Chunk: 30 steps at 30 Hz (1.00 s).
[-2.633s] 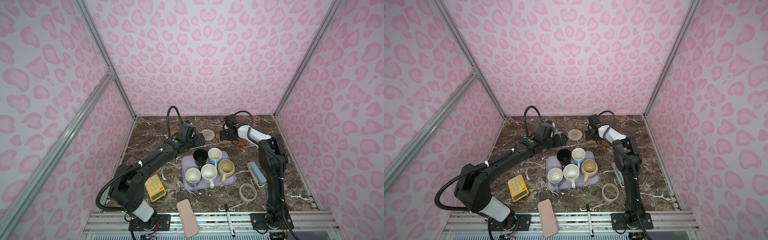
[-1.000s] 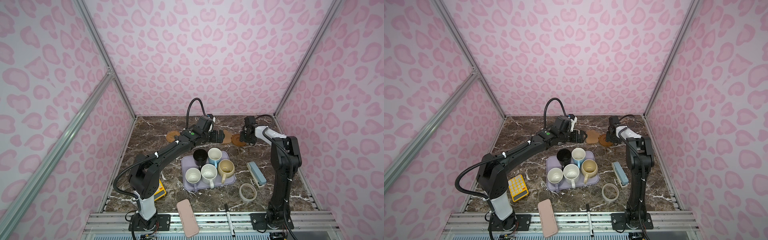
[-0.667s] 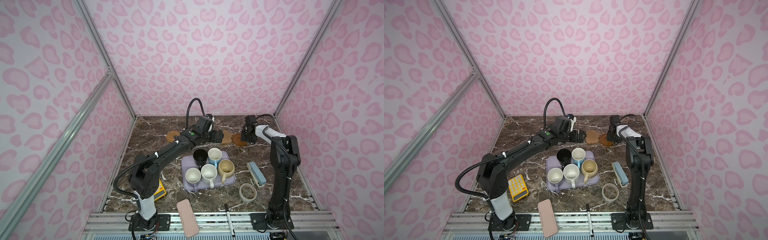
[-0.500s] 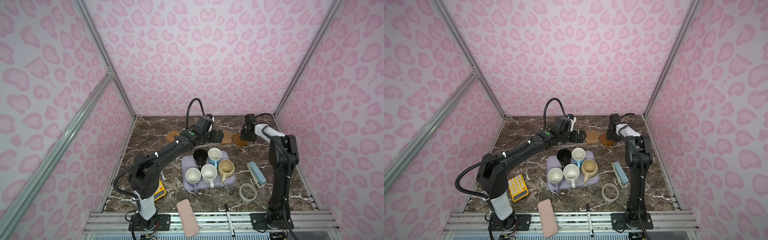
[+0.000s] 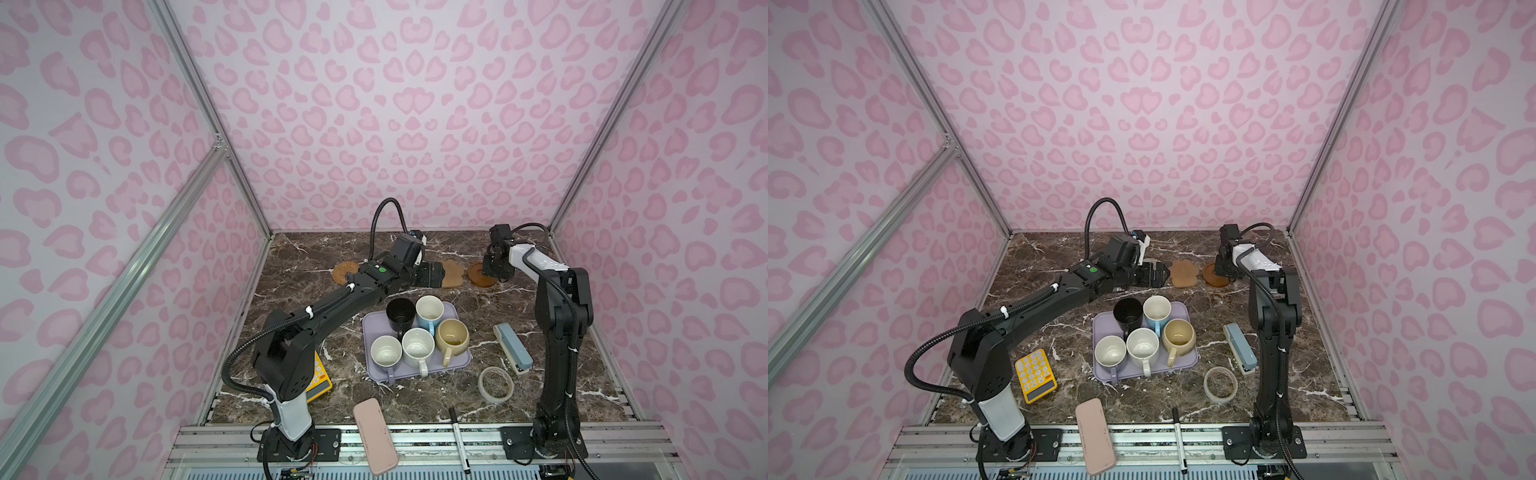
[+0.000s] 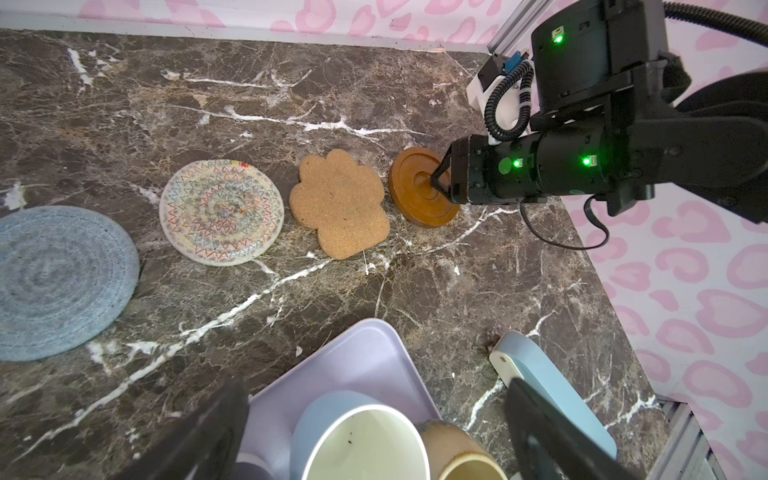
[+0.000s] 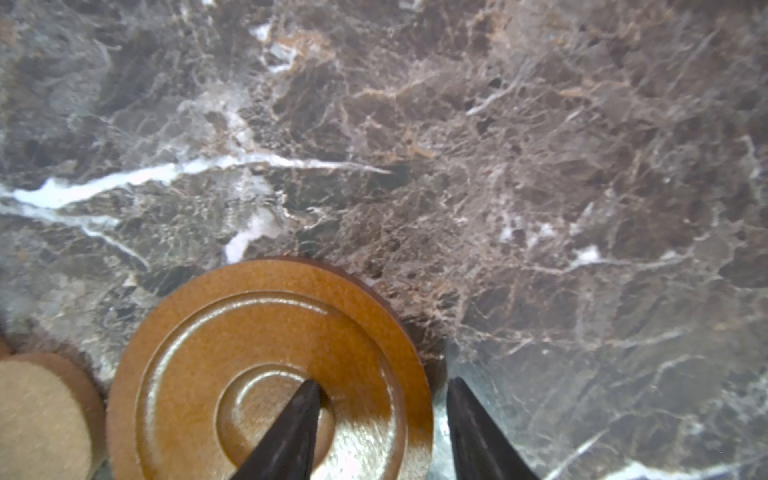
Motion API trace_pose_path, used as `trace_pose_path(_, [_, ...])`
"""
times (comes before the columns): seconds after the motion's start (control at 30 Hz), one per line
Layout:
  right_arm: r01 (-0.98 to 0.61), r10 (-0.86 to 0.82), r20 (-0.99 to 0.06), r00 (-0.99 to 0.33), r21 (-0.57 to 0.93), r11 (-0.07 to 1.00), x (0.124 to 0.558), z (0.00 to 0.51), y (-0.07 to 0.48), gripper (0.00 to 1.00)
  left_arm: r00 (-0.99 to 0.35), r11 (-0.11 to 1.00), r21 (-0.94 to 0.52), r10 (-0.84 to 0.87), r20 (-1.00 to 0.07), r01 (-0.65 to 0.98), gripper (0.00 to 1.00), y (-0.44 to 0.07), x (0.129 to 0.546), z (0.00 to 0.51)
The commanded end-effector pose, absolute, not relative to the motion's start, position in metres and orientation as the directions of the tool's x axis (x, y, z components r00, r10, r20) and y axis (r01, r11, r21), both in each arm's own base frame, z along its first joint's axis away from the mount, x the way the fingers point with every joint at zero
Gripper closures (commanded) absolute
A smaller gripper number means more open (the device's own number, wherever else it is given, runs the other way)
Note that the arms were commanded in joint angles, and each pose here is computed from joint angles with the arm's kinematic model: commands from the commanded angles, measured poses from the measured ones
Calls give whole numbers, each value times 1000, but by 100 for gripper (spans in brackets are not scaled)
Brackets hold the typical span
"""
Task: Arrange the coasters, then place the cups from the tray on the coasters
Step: 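Draw both grippers back from the coaster row toward the lilac tray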
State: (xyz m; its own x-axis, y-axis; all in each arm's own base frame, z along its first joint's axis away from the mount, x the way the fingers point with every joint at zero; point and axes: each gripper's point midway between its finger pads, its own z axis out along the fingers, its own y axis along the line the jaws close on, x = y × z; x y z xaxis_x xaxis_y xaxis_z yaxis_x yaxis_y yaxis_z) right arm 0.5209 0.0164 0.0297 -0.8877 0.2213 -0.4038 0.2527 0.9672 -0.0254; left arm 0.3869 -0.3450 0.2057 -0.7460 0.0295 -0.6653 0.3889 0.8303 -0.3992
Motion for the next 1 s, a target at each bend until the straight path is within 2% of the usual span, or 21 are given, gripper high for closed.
trace_pose_path(0.0, [233,193,-423,-885,-43,972,522,39,22,38,-723,817,-429,-21,-691,386,2,-343,388,222])
trace_pose_path(0.2, [229,172,-528,-832,-44,972,523,83,25,26,-684,823,-413,-41,-729,391,2,-330,382,247])
trace_pose_path(0.3, [220,141,-594,-792,-62,973,512,114,29,12,-661,849,-370,-33,-749,377,2,-312,375,257])
trace_pose_path(0.4, [180,78,-656,-751,-89,980,496,148,41,4,-619,858,-368,-77,-782,359,2,-292,363,268])
trace_pose_path(0.53, [104,1,-686,-728,-109,989,462,178,65,1,-583,851,-401,-145,-800,340,2,-268,343,276])
trace_pose_path(0.7, [0,-164,-732,-661,-218,976,407,200,99,1,-544,875,-413,-224,-809,254,2,-225,316,268])
trace_pose_path(0.83, [-97,-185,-797,-575,-158,983,371,213,129,1,-509,865,-446,-284,-812,229,2,-198,293,261])
trace_pose_path(0.97, [-275,-168,-869,-465,-39,961,327,230,162,1,-505,881,-435,-296,-811,183,2,-174,276,248])
